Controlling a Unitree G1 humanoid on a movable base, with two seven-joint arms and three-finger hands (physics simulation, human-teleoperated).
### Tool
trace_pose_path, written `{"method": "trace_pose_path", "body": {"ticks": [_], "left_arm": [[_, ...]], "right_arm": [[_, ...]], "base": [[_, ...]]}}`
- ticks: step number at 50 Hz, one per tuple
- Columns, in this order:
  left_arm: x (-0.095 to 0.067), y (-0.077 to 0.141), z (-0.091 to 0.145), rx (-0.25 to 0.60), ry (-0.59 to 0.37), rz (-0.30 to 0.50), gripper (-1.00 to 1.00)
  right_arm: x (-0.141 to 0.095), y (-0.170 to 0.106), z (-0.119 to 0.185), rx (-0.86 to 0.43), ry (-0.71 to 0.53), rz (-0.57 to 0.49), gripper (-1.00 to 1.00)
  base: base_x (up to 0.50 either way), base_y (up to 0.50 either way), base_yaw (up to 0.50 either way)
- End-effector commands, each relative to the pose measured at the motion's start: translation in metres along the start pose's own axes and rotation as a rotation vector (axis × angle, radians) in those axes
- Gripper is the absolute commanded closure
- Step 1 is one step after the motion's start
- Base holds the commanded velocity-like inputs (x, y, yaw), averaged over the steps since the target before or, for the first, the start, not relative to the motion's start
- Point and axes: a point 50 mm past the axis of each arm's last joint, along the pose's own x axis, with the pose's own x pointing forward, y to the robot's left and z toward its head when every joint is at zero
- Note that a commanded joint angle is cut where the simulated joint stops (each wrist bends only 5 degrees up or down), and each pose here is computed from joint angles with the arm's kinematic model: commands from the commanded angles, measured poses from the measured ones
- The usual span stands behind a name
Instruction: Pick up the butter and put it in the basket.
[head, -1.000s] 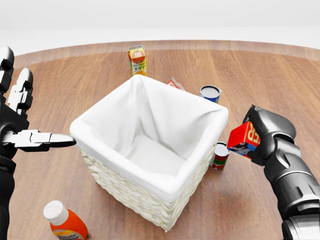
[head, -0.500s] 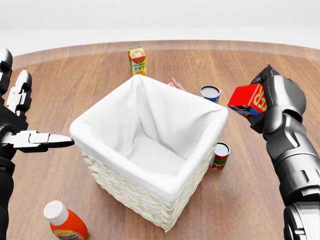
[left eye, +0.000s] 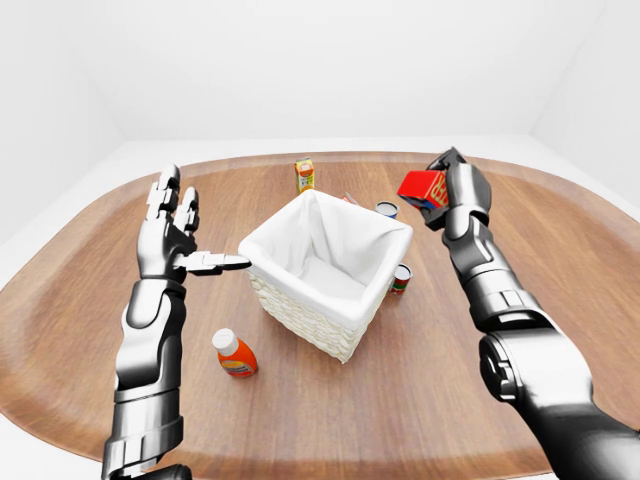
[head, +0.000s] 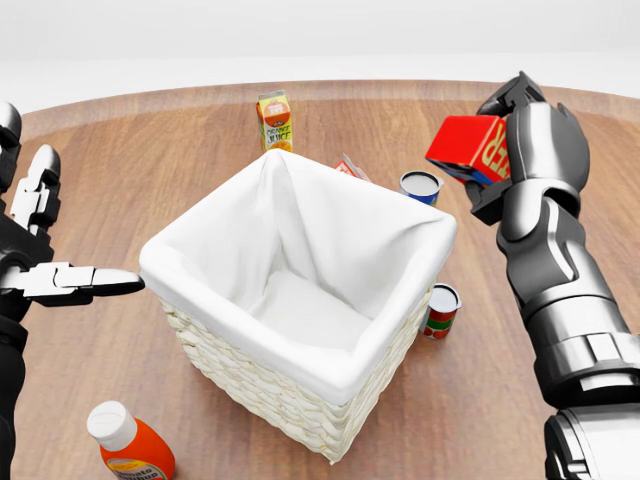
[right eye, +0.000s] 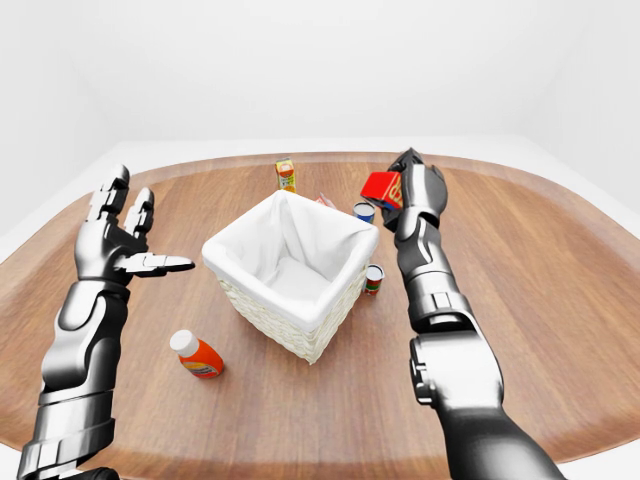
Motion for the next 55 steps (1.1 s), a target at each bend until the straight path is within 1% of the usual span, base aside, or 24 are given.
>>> {"method": "trace_pose_path", "body": {"ticks": [1, 15, 25, 36, 42, 55], "left_arm": [[0.000, 0.002, -0.004, -0.006, 0.016, 0.004, -1.00], [-0.002, 0.004, -0.004, -0.012, 0.016, 0.009, -1.00], [-0.003, 0.006, -0.007, -0.018, 0.029, 0.017, -1.00], [-0.003, 0.008, -0.012, -0.024, 0.051, 0.020, -1.00], [-0.003, 0.009, -0.016, -0.028, 0.069, 0.022, -1.00], [-0.002, 0.011, -0.024, -0.035, 0.102, 0.026, -1.00]], "right_arm": [[-0.002, -0.008, 0.035, 0.046, -0.126, -0.081, 1.00], [-0.016, -0.002, 0.062, 0.081, -0.231, -0.093, 1.00], [-0.033, 0.008, 0.089, 0.132, -0.322, -0.086, 1.00], [-0.043, 0.011, 0.096, 0.212, -0.326, -0.137, 1.00], [-0.046, 0.014, 0.099, 0.257, -0.320, -0.132, 1.00], [-0.044, 0.031, 0.095, 0.335, -0.221, -0.106, 1.00]], "base": [[0.00, 0.00, 0.00], [0.00, 0.00, 0.00], [0.00, 0.00, 0.00], [0.00, 0.00, 0.00], [0.00, 0.00, 0.00], [0.00, 0.00, 0.00]]}}
